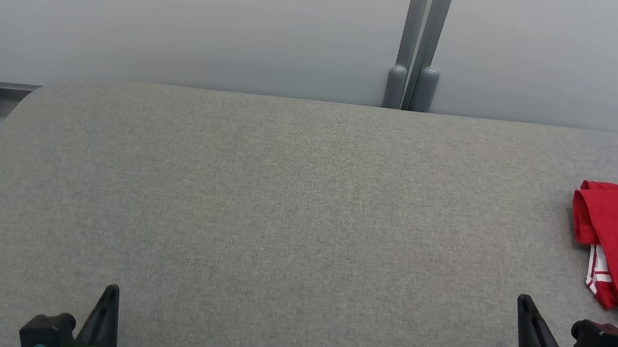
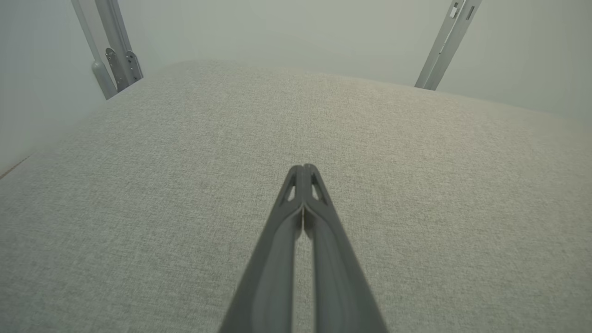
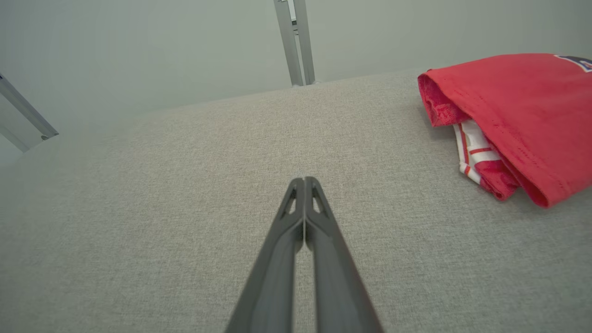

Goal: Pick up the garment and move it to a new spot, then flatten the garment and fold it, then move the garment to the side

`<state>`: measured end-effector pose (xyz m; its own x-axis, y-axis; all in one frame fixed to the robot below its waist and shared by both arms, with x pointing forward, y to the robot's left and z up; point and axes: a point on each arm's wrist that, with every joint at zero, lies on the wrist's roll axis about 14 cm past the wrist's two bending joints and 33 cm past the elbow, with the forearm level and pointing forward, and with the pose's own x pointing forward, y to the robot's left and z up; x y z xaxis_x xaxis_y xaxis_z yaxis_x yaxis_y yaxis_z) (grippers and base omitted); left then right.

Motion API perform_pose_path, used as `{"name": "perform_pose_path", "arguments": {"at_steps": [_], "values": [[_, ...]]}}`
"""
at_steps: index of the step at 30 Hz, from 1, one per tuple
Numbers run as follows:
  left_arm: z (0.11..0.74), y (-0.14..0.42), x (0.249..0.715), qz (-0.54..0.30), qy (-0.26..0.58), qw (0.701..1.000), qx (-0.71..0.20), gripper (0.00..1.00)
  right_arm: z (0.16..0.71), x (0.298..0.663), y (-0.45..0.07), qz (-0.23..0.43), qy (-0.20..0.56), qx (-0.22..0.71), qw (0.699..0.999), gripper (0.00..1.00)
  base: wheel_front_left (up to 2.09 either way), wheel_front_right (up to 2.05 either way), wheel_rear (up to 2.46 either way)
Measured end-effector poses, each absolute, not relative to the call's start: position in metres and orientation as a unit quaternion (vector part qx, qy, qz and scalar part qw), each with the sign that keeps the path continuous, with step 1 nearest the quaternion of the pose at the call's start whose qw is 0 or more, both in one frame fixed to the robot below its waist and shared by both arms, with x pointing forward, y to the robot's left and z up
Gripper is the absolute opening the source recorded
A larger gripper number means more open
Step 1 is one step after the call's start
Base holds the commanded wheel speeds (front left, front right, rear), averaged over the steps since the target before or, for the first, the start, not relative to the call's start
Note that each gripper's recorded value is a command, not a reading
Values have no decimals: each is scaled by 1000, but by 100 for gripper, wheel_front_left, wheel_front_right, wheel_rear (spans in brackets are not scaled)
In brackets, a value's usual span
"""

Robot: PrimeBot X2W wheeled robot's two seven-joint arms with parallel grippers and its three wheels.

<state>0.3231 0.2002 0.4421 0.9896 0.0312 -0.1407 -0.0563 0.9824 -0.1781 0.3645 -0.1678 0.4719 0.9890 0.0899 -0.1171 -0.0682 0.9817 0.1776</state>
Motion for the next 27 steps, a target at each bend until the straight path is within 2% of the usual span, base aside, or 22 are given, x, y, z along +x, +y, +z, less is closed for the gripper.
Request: {"name": "perform_pose_path", "arguments": {"at_steps": [27], "values": [[450, 202, 347, 53, 78, 945, -314, 0, 479, 367, -185, -5, 48, 316, 947, 0, 0, 0, 0]]}}
